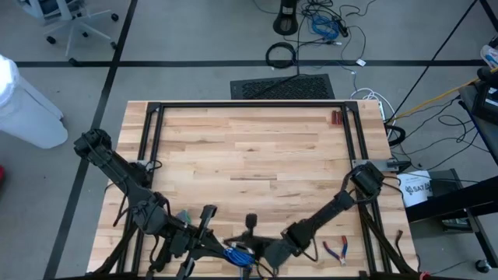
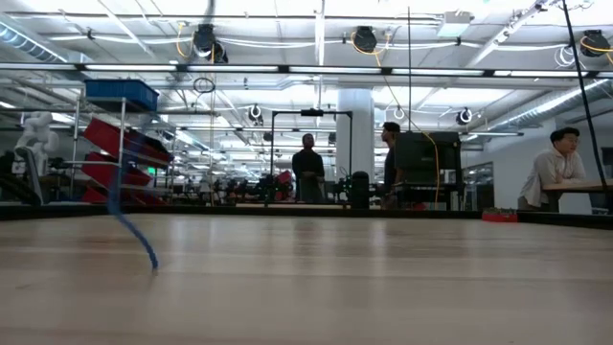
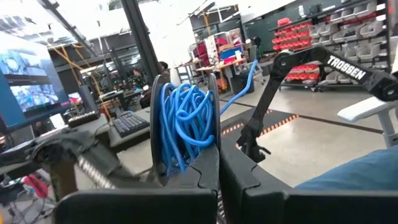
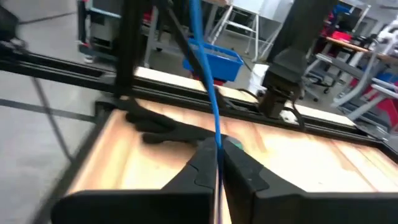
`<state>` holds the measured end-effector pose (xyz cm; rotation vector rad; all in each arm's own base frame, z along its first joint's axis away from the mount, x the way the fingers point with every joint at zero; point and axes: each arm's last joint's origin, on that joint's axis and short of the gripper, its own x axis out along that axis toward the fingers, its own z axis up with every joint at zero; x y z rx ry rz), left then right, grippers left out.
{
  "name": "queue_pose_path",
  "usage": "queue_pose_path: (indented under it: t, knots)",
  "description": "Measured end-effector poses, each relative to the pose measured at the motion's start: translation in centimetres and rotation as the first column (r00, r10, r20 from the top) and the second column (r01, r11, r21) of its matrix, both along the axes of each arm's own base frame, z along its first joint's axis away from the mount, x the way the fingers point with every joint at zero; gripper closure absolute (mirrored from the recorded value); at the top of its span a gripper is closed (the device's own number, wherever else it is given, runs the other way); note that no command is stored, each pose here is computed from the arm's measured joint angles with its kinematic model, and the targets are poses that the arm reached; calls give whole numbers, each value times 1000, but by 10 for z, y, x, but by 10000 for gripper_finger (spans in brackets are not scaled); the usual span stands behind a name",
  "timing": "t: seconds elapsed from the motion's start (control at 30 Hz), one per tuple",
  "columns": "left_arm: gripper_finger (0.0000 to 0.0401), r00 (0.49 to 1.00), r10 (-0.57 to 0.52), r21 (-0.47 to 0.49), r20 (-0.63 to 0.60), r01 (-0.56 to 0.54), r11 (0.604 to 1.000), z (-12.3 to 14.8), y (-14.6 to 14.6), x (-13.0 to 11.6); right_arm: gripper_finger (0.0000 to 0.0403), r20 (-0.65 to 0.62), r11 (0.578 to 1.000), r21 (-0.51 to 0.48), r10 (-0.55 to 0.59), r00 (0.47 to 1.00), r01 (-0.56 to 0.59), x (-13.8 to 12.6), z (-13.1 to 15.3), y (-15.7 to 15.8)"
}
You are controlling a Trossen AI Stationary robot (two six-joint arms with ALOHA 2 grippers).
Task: Coil cords
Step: Coil the blue wire onto the black spool
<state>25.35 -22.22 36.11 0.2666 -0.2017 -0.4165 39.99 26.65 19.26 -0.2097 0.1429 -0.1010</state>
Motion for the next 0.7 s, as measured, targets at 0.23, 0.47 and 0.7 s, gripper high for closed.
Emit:
queue_pose_path:
  t: [0.23, 0.47, 0.7]
  knots:
    - [401, 1000, 2, 22, -31, -2, 1000, -4, -4, -3, 401, -24, 1000, 9, 20, 1000, -19, -41, 23, 35]
    - [401, 999, -11, 26, -52, 13, 1000, -6, -8, -6, 402, 16, 999, 10, 38, 999, -38, -89, 65, 60]
    - [401, 995, -50, 42, -83, 53, 998, -9, -18, -16, 403, 42, 999, -44, -1, 999, 3, -139, 104, 71]
